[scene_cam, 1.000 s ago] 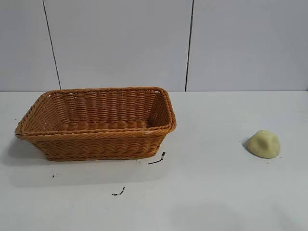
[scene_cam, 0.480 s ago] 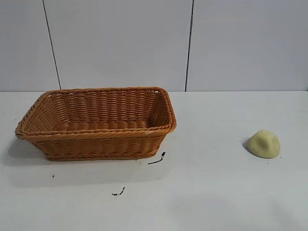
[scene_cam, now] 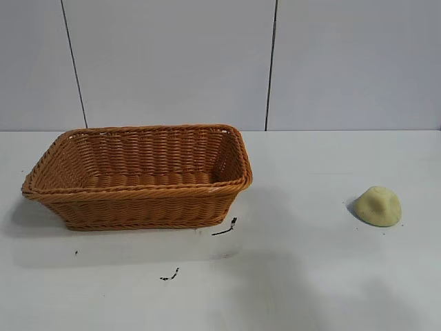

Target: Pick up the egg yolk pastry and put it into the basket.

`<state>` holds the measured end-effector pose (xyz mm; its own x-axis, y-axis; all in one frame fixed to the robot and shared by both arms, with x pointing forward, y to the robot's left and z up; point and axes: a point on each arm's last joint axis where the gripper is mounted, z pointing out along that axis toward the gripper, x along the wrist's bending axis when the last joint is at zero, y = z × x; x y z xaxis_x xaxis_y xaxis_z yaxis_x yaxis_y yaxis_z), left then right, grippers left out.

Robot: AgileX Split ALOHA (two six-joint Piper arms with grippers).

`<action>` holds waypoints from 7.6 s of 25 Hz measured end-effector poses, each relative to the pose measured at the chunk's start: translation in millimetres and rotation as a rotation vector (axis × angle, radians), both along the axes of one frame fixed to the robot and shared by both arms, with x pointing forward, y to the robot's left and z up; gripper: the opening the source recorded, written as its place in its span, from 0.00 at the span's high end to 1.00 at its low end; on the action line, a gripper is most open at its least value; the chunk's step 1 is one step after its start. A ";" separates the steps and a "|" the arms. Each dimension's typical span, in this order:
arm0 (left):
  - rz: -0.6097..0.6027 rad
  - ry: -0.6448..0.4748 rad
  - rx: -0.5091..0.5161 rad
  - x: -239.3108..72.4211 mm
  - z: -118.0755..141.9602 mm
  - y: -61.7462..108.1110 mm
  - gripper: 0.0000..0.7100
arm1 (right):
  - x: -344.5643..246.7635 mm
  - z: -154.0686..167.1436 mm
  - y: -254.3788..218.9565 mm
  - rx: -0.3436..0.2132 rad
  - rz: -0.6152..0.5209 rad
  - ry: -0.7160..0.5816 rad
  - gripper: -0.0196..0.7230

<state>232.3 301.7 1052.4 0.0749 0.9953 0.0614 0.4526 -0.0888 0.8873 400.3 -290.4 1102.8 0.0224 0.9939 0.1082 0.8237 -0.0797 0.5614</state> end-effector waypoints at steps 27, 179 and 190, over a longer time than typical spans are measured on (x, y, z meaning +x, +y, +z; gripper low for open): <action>0.000 0.000 0.000 0.0 0.0 0.0 0.02 | 238.5 -147.0 0.6 -0.059 0.072 0.436 0.04; 0.000 0.000 0.000 0.0 0.0 0.0 0.02 | 356.8 -66.7 23.4 -0.107 0.057 0.120 0.04; 0.000 0.000 0.000 0.0 0.0 0.0 0.02 | 339.8 -36.0 2.4 -0.080 0.014 0.096 0.04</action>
